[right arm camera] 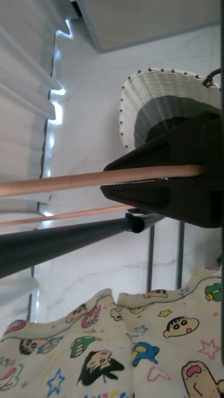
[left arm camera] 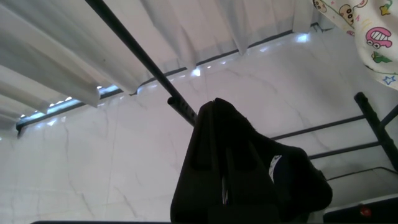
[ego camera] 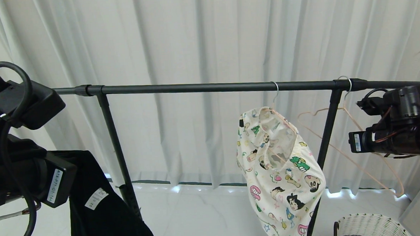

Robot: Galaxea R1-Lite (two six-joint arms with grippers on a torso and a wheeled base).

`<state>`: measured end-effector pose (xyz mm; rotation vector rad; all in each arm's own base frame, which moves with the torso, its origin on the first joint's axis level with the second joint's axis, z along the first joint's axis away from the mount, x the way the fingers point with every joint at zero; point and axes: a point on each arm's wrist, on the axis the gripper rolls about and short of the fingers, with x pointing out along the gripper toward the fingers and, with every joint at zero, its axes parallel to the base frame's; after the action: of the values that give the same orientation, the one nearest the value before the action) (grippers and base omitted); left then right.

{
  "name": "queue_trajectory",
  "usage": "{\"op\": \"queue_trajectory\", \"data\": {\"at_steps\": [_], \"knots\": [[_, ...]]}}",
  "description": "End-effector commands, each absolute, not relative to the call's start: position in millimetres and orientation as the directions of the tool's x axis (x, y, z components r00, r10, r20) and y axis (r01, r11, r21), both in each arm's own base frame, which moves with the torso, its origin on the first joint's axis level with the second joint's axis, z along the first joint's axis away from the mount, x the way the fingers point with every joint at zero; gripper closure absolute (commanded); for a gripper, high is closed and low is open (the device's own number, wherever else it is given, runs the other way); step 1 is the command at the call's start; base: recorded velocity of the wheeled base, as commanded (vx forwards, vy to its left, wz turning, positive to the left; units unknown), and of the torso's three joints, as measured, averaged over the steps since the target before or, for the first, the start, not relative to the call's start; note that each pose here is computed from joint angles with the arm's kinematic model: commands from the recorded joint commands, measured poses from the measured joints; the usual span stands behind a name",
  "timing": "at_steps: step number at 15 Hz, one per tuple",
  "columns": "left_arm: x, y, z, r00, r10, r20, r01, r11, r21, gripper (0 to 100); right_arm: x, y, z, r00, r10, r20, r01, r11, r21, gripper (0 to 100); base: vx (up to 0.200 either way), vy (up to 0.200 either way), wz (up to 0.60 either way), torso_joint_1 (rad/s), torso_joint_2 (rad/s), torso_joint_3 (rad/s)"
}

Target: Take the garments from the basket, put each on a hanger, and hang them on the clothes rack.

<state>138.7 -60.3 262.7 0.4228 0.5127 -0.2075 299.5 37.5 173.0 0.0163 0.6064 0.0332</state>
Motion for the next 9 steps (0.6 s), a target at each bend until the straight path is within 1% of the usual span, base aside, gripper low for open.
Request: {"op": "queue_trajectory", "data": {"at_steps": [1,4,6,8,9], "knots": [[136.6,-59.3,263.9,0.857,-0.089,-0.507,0.292,0.895,0.337,100,290.6,36.5,186.6,0.846,0.04,-0.531,-0.028,0.999,0.03,100,0.0,0.0,0.0,0.0,0.0,0.0],[132.6,-57.3,266.0,0.864,-0.092,-0.495,0.288,0.897,0.336,100,284.9,35.7,196.5,0.868,0.041,-0.496,-0.027,0.999,0.036,100,0.0,0.0,0.0,0.0,0.0,0.0],[130.1,-55.8,265.4,0.866,-0.092,-0.492,0.285,0.898,0.334,100,283.2,35.5,197.1,0.888,0.042,-0.458,-0.025,0.999,0.044,100,0.0,0.0,0.0,0.0,0.0,0.0],[127.8,-54.7,265.9,0.868,-0.093,-0.487,0.283,0.899,0.333,100,274.8,34.9,197.2,0.913,0.05,-0.406,-0.033,0.998,0.05,100,0.0,0.0,0.0,0.0,0.0,0.0],[127.5,-54.6,266.1,0.869,-0.093,-0.486,0.283,0.899,0.333,100,270.5,34.3,197.7,0.917,0.051,-0.396,-0.033,0.998,0.051,100,0.0,0.0,0.0,0.0,0.0,0.0]]}}
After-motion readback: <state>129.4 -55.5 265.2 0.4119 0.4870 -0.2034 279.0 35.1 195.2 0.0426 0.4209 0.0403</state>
